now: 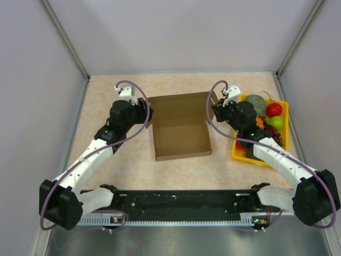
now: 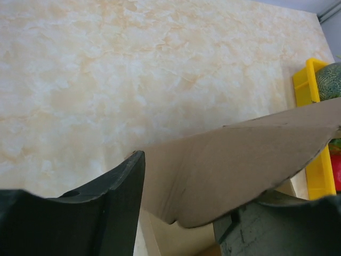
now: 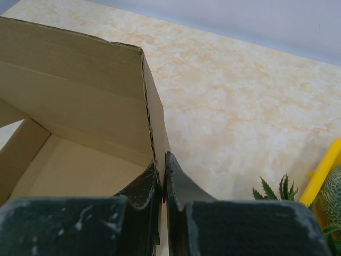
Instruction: Fold the paper box
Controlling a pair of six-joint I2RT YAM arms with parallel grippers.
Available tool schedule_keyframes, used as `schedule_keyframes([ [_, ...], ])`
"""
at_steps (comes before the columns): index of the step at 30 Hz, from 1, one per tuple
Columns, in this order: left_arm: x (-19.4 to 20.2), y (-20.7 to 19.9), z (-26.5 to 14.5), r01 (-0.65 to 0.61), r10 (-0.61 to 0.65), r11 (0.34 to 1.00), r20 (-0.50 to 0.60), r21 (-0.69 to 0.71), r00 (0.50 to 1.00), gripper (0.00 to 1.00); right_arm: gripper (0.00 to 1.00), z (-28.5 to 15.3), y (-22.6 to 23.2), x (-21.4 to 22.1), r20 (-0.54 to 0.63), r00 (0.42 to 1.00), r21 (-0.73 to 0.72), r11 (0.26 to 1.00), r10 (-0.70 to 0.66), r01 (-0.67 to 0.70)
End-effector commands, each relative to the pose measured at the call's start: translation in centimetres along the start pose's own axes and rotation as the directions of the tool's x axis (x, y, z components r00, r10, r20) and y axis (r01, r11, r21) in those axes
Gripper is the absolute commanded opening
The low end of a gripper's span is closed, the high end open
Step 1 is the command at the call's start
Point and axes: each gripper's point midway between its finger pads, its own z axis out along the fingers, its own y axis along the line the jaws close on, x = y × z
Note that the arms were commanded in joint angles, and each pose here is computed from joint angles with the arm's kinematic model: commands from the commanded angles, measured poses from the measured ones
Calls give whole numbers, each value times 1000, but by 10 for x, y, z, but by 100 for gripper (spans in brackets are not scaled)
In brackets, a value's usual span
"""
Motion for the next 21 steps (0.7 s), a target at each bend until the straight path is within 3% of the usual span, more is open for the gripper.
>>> schedule_keyframes([
  [1,-22,-9,-18,71,-66,991,-45,118,997,54,0,-1,2,-22,74,997,-5,999,-34,35],
  [10,-36,3,-46,-56,55,990,16,126,998,45,0,0,3,-27,71,996,-11,999,-50,50],
  [17,-45,-1,-29,-116,109,980,56,161,993,50,0,-1,4,-33,77,996,-17,998,-51,53],
  [21,-47,-9,-20,-138,135,970,29,200,990,42,0,-2,4,-34,77,996,-16,999,-51,52],
])
